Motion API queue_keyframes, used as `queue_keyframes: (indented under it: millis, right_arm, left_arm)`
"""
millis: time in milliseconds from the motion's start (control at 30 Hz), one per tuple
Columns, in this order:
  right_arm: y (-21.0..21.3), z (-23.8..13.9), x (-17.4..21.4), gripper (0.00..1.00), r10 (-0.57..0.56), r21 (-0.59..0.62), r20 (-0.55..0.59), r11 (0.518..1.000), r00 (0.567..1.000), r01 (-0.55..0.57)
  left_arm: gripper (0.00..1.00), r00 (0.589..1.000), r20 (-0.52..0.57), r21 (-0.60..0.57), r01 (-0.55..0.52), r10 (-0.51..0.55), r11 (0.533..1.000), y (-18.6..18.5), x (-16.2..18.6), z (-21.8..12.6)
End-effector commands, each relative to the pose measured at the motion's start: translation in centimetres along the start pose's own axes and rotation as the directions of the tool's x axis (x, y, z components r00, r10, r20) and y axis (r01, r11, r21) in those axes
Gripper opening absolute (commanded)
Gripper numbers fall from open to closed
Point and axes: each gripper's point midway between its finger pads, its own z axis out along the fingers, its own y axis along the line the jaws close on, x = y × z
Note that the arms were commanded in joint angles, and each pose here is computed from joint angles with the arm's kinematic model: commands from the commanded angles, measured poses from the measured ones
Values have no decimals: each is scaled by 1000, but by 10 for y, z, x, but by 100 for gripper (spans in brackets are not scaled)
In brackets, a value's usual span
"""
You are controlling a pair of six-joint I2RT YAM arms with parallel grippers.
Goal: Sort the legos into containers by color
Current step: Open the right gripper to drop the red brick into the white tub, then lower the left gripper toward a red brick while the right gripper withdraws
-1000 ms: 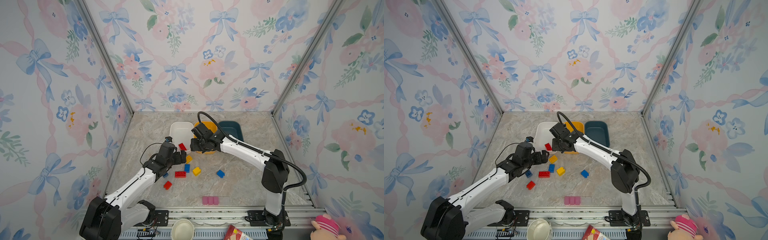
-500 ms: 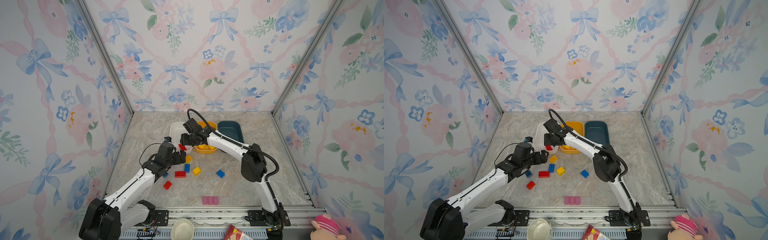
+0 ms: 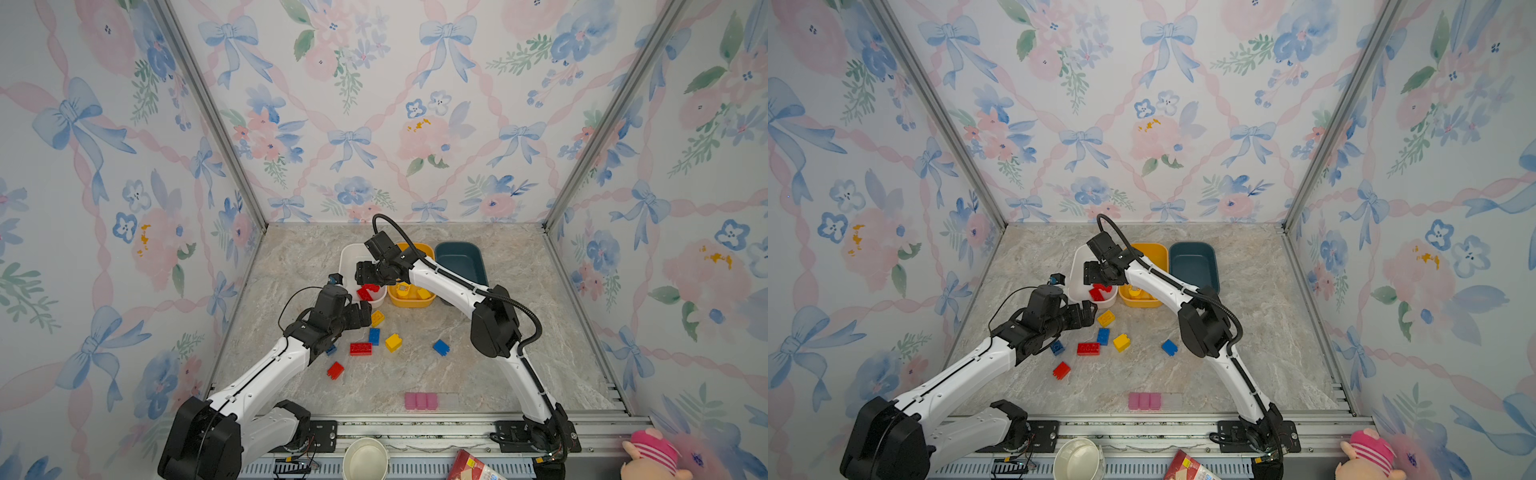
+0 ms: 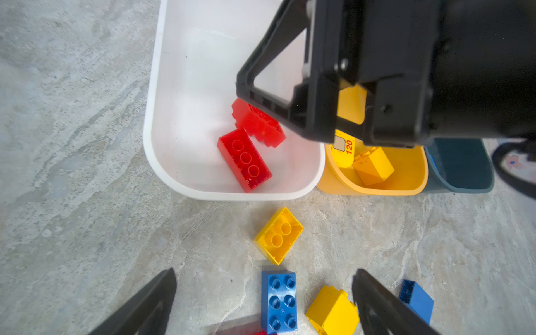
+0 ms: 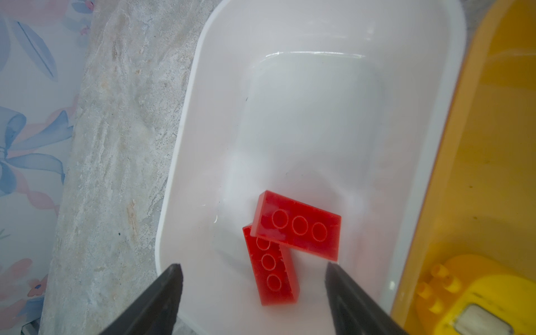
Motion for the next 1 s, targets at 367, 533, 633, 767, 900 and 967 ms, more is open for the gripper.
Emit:
queue_keyframes:
  millis: [367,533,633,767,900,967]
  right_arm:
    - [3,-15,-4,84,-34,-7,-1,999,999,34]
    - [3,-27,0,86,-47,-3,0,999,999,47]
    - [1,-36,5,86,-51,4,-4,999,999,51]
    - [-4,-49,14,88,-52,14,-3,999,999,52]
    - [-14,-60,28,90,-47,27,-15,998,999,48]
    - [-18,-68,36,90,-45,30,-16,999,999,45]
  left_arm:
    - [97,1000,-21,4,15,-15,1000,4,8,1]
    - [97,999,-35,2,17,-16,1000,4,11,1]
    - [96,999,-47,-12,16,-17,1000,7,14,2]
    - [96,997,-72,-31,8,-11,999,9,20,1]
    - [96,995,-104,-55,-6,0,998,11,31,0]
    - [96,993,-120,-64,-17,9,998,10,36,-1]
